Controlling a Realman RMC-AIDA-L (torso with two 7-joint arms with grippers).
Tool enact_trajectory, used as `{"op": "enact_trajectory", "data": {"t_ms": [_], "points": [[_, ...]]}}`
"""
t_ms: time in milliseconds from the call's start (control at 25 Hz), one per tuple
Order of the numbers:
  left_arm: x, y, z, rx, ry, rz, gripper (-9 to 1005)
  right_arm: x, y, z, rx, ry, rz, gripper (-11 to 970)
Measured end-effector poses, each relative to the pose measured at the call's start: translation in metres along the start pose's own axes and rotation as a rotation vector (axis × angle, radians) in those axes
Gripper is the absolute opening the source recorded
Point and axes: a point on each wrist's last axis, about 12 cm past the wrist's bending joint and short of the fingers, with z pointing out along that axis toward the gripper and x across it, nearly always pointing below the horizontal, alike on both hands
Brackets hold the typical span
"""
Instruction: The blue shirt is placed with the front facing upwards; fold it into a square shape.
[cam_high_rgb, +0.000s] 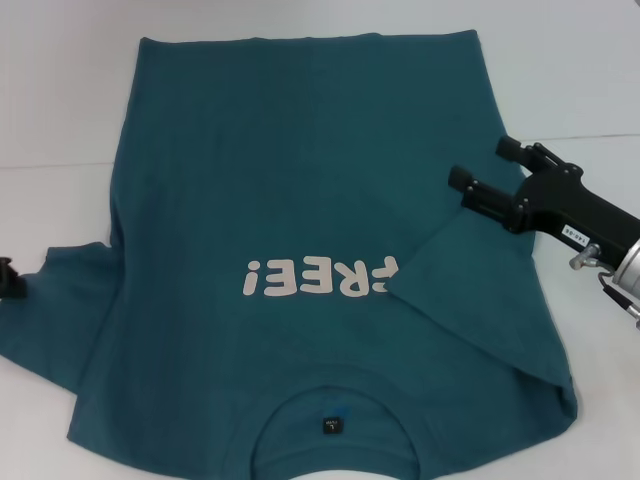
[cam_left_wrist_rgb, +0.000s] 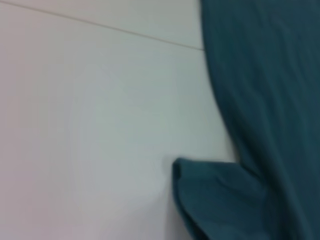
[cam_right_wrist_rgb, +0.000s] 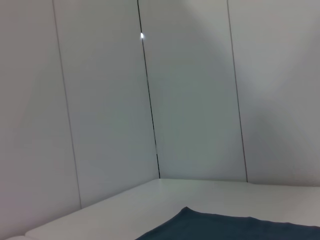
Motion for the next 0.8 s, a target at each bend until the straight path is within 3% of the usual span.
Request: {"op": "enact_trajectory", "data": {"t_ms": [800], "points": [[-0.007,0.012,0.003,-0.111,-0.062,0.003,45,-0.001,0.001,0.003,-0.007,0.0,0.001,918]]}}
